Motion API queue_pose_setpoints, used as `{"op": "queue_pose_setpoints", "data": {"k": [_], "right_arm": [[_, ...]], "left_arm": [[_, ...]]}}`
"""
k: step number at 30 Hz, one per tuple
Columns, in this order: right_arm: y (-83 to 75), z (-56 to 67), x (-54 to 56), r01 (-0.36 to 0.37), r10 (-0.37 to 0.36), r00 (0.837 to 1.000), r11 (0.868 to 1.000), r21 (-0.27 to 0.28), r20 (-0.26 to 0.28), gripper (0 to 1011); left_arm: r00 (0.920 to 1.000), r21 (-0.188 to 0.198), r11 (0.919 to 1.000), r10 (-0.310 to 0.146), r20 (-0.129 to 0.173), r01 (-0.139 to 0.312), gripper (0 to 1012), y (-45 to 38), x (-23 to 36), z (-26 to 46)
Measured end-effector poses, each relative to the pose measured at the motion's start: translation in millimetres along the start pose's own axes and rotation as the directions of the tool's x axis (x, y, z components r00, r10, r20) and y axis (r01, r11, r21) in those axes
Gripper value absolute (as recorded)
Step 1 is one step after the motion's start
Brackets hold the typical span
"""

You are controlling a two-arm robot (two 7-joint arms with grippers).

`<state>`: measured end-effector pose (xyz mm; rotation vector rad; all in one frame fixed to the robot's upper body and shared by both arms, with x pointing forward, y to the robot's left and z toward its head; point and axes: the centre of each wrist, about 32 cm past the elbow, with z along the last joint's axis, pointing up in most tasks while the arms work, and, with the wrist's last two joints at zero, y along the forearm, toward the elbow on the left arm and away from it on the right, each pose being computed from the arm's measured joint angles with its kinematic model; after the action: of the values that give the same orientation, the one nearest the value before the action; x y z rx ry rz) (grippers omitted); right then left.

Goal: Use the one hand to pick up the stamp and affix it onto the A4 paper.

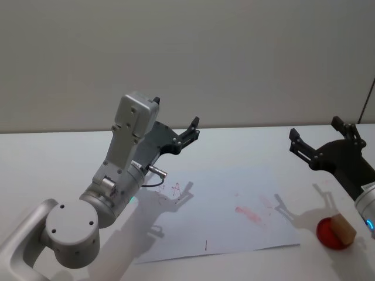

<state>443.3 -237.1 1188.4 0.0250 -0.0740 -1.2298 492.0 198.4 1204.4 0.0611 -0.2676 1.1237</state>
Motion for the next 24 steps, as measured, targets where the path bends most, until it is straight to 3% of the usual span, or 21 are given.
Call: {"op": "queue_pose_setpoints", "data": {"k": [24], "right_arm": [[0.1, 0.3, 0.1, 0.000, 0.000, 1.000, 1.000, 0.001, 0.000, 1001]], "left_arm": [[1.0000, 0.000, 1.0000, 0.000, 0.000, 0.000, 1001, 0.0, 0.0, 0.0]]}}
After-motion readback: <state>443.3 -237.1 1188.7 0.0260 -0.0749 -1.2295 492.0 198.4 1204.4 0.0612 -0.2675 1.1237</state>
